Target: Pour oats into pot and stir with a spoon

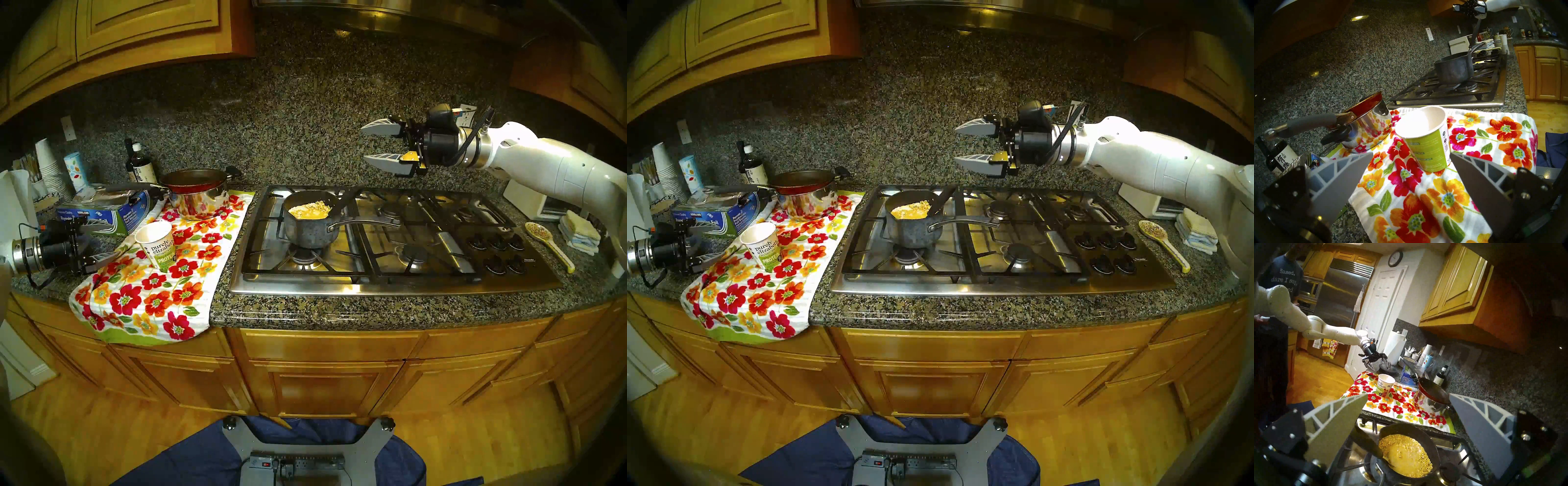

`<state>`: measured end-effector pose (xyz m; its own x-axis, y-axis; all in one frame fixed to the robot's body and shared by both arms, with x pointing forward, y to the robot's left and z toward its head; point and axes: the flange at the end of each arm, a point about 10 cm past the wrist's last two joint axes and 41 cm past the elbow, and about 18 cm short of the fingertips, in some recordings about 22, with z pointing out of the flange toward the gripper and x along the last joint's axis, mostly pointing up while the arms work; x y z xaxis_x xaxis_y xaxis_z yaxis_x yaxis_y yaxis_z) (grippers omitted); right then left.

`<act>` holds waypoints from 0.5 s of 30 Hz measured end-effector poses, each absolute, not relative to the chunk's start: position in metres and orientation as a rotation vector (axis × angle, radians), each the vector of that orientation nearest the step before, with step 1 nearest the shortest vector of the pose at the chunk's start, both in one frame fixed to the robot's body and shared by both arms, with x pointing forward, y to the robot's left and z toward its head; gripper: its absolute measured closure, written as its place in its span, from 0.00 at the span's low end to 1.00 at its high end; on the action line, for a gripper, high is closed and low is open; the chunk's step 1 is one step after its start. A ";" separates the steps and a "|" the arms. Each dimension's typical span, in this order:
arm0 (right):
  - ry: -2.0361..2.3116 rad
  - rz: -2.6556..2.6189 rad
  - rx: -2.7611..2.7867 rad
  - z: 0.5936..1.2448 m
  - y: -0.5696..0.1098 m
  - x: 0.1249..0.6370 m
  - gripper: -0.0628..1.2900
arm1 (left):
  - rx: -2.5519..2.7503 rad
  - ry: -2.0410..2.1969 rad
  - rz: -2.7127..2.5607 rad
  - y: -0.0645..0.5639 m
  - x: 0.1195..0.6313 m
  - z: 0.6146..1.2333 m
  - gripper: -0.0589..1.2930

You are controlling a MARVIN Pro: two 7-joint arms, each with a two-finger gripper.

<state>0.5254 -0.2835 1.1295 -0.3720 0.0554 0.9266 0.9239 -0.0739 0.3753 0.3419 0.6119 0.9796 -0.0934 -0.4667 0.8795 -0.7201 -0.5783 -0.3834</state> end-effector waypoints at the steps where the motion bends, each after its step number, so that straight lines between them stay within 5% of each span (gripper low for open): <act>1: -1.472 -1.540 -1.093 1.131 -0.284 0.526 0.04 | 1.956 -1.314 1.735 0.612 0.342 0.980 0.05; 15: -1.341 -1.615 -1.039 1.140 -0.279 0.540 0.04 | 1.956 -1.313 1.736 0.612 0.342 0.980 0.05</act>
